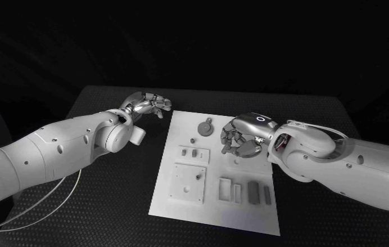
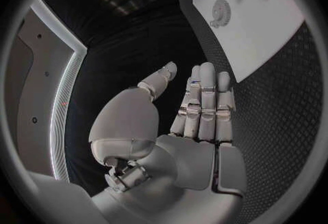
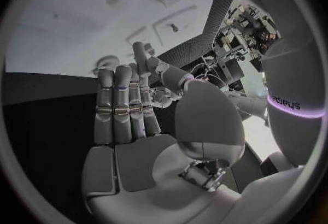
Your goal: Assemble the parts on the task board
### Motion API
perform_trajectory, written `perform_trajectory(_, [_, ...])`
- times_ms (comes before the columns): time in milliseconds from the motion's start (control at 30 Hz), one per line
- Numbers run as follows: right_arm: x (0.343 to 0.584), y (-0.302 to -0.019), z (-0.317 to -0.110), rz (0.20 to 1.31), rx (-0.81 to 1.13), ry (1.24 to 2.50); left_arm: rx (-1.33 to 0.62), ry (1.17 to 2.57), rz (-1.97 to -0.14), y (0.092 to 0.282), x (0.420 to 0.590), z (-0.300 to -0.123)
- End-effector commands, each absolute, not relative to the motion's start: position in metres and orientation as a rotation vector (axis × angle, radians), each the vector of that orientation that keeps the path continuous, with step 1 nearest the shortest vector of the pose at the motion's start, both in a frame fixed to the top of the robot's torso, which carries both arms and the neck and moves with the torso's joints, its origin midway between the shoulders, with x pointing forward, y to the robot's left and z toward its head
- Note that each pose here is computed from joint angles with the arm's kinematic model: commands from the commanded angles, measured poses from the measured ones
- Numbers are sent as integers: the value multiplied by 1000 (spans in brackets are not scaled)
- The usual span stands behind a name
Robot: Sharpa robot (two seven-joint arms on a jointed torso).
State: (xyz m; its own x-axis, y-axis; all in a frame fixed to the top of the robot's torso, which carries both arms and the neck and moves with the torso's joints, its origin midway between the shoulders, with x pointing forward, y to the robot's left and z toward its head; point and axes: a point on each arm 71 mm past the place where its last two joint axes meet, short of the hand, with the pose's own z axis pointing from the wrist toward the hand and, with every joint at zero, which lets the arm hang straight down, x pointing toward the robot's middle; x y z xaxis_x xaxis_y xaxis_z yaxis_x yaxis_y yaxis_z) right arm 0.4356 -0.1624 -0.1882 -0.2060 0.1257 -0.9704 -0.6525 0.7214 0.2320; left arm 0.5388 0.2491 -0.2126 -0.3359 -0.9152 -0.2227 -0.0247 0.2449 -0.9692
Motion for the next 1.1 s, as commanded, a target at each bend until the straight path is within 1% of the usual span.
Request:
perform_trajectory(33, [431,-143,-186,850,-425,1618,-887,1604,-1251,245,539,-212])
perform_trajectory(100, [430,-130,-186,876,-438,1615,-886,1605,-1254,244,539,-212])
perform_trajectory(133, [428,-118,-190,899,-449,1614,-888,1604,-1253,244,540,-212])
perform_trajectory(167, [427,-115,-191,905,-453,1613,-889,1604,-1253,244,540,-212])
perform_trajectory(200, [423,-104,-196,926,-472,1613,-889,1604,-1251,245,540,-212])
perform_trajectory(533, [402,-61,-224,1009,-550,1657,-890,1605,-1252,242,541,-212])
perform_trajectory(667, [393,-49,-234,1035,-570,1669,-888,1608,-1257,240,540,-212])
perform_trajectory(800, [388,-40,-244,1036,-606,1686,-887,1610,-1260,239,540,-212])
perform_trajectory(1100, [387,-40,-257,993,-656,1706,-886,1612,-1262,238,540,-212])
